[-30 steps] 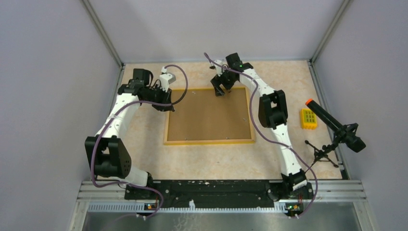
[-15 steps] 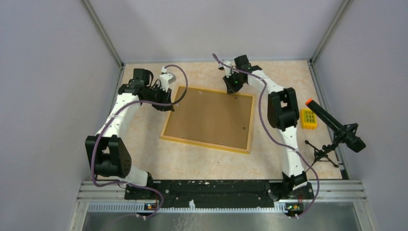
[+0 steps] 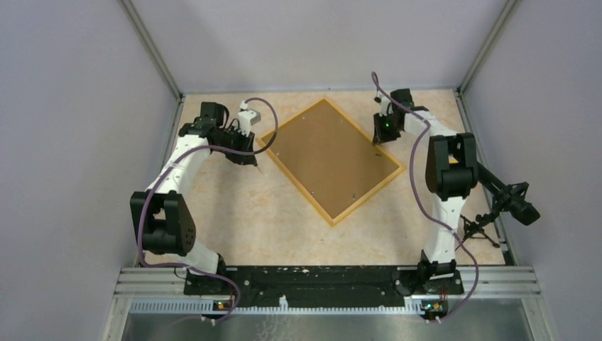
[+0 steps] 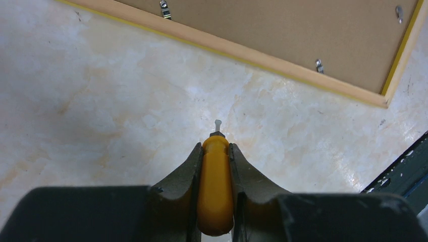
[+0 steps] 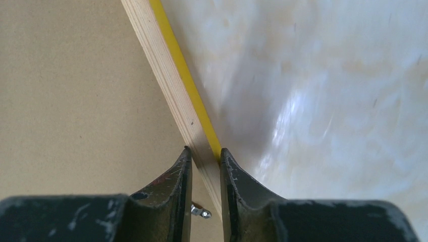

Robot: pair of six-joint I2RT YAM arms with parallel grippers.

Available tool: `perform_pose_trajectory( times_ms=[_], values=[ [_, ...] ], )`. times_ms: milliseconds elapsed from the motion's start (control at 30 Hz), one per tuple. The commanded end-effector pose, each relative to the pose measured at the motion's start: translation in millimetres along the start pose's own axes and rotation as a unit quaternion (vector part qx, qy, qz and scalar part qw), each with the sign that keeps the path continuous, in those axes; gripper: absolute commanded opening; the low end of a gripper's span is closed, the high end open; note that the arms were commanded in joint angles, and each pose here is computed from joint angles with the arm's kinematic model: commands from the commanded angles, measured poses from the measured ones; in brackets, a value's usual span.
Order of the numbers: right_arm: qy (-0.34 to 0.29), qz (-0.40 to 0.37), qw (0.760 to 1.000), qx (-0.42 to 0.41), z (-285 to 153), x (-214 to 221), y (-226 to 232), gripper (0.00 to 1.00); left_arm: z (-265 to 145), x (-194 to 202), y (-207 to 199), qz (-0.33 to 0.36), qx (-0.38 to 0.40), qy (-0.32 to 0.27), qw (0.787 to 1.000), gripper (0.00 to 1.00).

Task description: Take the photo out of the frame

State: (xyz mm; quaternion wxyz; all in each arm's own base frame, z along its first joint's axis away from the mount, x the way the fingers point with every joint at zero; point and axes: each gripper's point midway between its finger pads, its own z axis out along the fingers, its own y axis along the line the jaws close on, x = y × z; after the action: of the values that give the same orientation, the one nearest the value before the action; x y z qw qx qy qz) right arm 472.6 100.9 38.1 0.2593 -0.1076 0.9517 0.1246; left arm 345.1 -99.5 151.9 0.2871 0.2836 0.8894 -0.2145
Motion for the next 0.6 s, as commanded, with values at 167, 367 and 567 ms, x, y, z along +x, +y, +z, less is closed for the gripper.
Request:
perform_pose_trajectory(
  times_ms=[167,367,567],
  values=[
    [0.056,0.111,0.989,-0.078,-41.6,78.3,70.7,0.16,-2.7,-16.5,9.4,0.011,-0.009,-0.013,1.000,0.00],
    [0.072,0.092,0.980,-0.161,-64.2,100.2,101.7,0.54,1.7,-20.1,13.9,0.010,-0.007,-0.009,1.000,0.00],
    [0.089,0.061,0.968,-0.225,-64.7,104.6,126.8,0.53,8.4,-32.8,23.6,0.011,-0.023,-0.022,0.999,0.00]
  ],
)
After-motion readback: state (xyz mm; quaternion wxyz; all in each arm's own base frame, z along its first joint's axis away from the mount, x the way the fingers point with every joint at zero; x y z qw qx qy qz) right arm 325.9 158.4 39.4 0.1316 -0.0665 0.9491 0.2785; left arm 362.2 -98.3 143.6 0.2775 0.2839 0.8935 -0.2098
